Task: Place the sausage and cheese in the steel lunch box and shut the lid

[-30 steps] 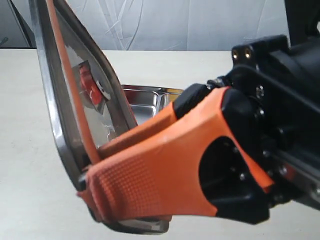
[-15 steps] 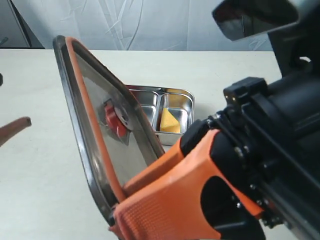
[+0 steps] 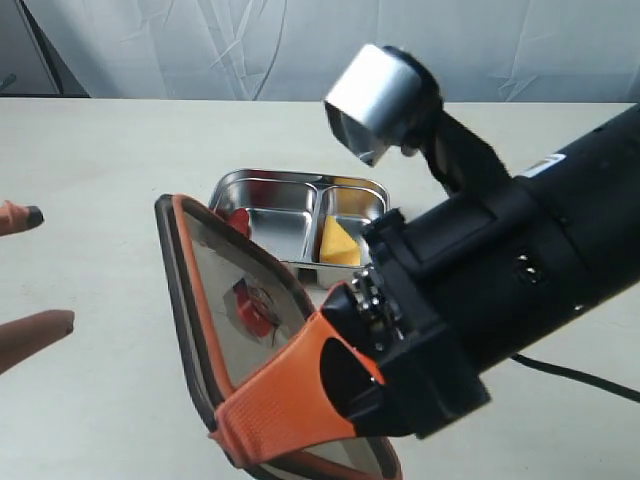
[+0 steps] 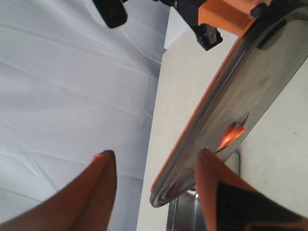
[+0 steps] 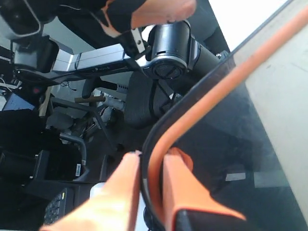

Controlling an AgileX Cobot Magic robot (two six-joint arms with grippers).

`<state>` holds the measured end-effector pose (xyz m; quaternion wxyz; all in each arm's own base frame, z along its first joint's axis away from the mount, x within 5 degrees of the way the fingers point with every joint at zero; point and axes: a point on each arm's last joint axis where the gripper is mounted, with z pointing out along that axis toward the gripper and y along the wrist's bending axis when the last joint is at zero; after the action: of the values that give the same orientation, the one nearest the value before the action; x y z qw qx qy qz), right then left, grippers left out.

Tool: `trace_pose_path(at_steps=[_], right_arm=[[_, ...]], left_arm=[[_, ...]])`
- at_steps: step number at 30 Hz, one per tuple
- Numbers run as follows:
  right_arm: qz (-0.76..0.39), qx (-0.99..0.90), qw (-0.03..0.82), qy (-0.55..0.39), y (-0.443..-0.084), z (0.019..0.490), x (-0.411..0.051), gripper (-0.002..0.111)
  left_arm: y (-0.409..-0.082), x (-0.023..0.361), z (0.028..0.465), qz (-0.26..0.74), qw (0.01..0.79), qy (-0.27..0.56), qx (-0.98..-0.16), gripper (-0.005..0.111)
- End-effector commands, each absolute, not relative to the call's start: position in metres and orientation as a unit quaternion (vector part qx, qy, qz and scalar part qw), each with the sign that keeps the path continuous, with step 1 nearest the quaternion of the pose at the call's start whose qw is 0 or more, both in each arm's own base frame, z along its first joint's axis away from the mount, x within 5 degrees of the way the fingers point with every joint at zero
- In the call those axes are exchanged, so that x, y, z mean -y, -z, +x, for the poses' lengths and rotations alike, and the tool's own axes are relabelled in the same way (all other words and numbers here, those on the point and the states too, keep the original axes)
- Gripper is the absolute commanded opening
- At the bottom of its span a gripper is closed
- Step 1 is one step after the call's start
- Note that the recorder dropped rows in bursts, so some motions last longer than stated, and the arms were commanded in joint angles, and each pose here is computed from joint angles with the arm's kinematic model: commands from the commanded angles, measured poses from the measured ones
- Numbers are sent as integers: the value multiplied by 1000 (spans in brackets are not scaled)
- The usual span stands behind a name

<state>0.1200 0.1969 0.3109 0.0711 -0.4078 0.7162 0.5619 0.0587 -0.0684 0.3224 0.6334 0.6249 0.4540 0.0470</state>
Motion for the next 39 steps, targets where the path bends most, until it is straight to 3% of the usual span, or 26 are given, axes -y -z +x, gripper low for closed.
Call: trace_pose_path(at_steps=[1, 6, 12, 21, 27, 39], right_arm=[[-384, -723, 48, -572, -305, 126, -203, -1], [-347, -706, 51, -615, -312, 130, -208, -1], [-305, -629, 128, -704, -335, 138, -214, -1], [-278, -671, 228, -649, -335, 159, -217, -1], [-266, -673, 273, -634, -351, 169, -220, -1], [-247, -689, 302, -611, -351, 177, -220, -1]], left_arm=[[-320, 73, 62, 653, 618, -37, -437, 49], [-318, 74, 70, 645, 614, -33, -454, 49], [-321, 70, 75, 602, 626, -30, -495, 43], [-323, 57, 67, 568, 628, -82, -526, 42], [-299, 53, 72, 505, 614, -31, -606, 42], [-300, 54, 72, 498, 617, -21, -609, 42]])
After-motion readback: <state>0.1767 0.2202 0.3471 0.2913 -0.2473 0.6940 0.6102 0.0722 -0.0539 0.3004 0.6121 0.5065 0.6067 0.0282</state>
